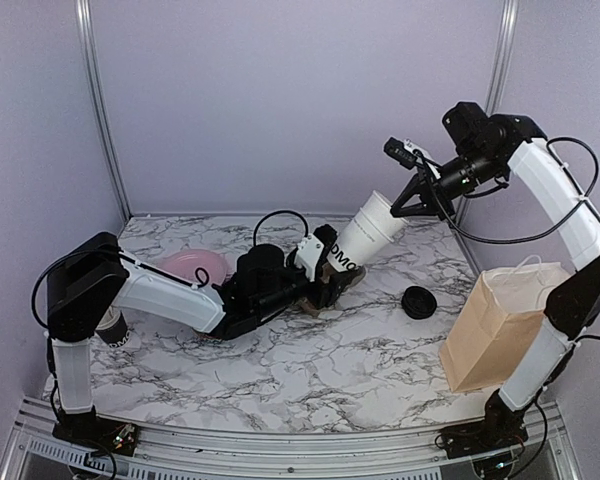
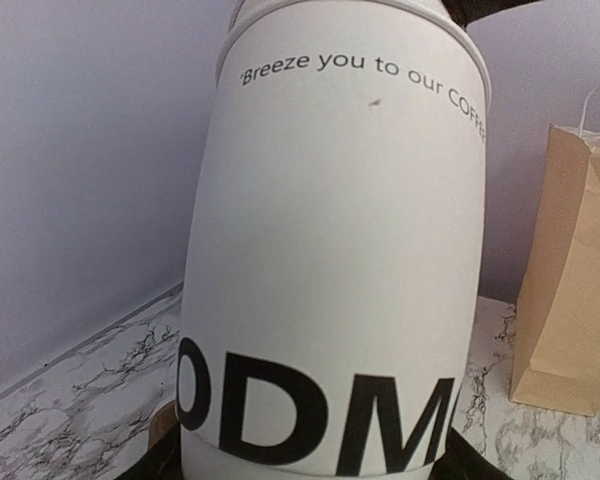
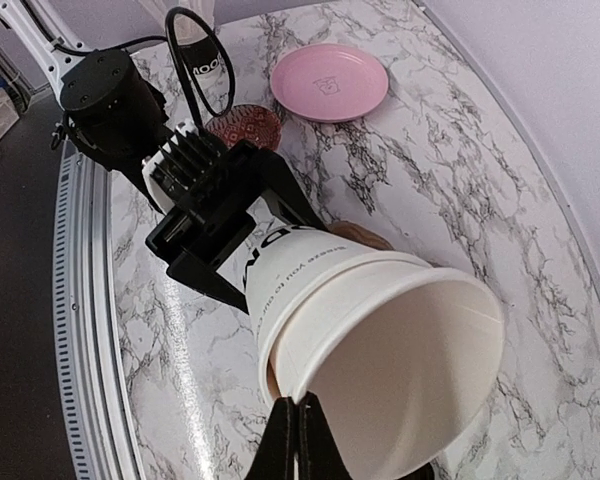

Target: Pack the takeout coffee

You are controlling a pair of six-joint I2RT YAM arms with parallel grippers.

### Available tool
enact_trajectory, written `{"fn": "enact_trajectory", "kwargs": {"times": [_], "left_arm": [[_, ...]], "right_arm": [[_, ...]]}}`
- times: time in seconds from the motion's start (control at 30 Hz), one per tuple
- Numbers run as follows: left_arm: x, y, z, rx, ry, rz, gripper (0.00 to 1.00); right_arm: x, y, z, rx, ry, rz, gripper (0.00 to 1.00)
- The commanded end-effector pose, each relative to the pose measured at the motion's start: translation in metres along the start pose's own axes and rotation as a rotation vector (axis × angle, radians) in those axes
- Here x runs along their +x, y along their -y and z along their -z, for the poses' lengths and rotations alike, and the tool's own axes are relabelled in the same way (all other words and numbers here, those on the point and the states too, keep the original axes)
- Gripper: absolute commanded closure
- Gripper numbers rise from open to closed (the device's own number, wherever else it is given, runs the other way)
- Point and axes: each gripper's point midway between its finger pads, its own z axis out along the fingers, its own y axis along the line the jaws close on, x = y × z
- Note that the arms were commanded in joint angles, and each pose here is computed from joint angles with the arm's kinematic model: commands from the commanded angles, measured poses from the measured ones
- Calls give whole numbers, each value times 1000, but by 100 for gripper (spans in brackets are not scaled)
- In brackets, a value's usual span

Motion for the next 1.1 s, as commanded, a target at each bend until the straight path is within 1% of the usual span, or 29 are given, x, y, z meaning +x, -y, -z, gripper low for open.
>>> {"fn": "enact_trajectory", "kwargs": {"times": [0.0, 0.17, 0.3, 0.37, 0.43, 0.5, 0.63, 0.73, 0.8, 1.07], "left_arm": [[74, -8, 21, -22, -228, -48, 43], [69, -9, 29, -26, -225, -35, 44], [62, -11, 33, -42, -212, -7, 44], [55, -14, 36, -57, -198, 7, 44], [47, -18, 39, -78, -184, 18, 43], [38, -20, 43, -91, -167, 31, 43], [14, -26, 56, -116, -120, 48, 43], [0, -28, 65, -126, -91, 50, 42], [-11, -29, 71, -128, -70, 76, 42], [-44, -31, 93, -129, -1, 119, 41]], "right_arm": [[-25, 6, 30, 93, 83, 105, 100], [-24, 10, 34, 123, 79, 109, 100], [-13, 26, 27, 175, 32, 81, 100], [-7, 39, 26, 235, 6, 64, 100], [3, 56, 24, 307, -34, 43, 100], [22, 75, 19, 386, -106, 11, 100], [65, 100, -2, 442, -244, -44, 100], [88, 114, -14, 477, -307, -66, 100], [100, 123, -23, 487, -335, -84, 100], [128, 144, -64, 421, -390, -171, 100]]}}
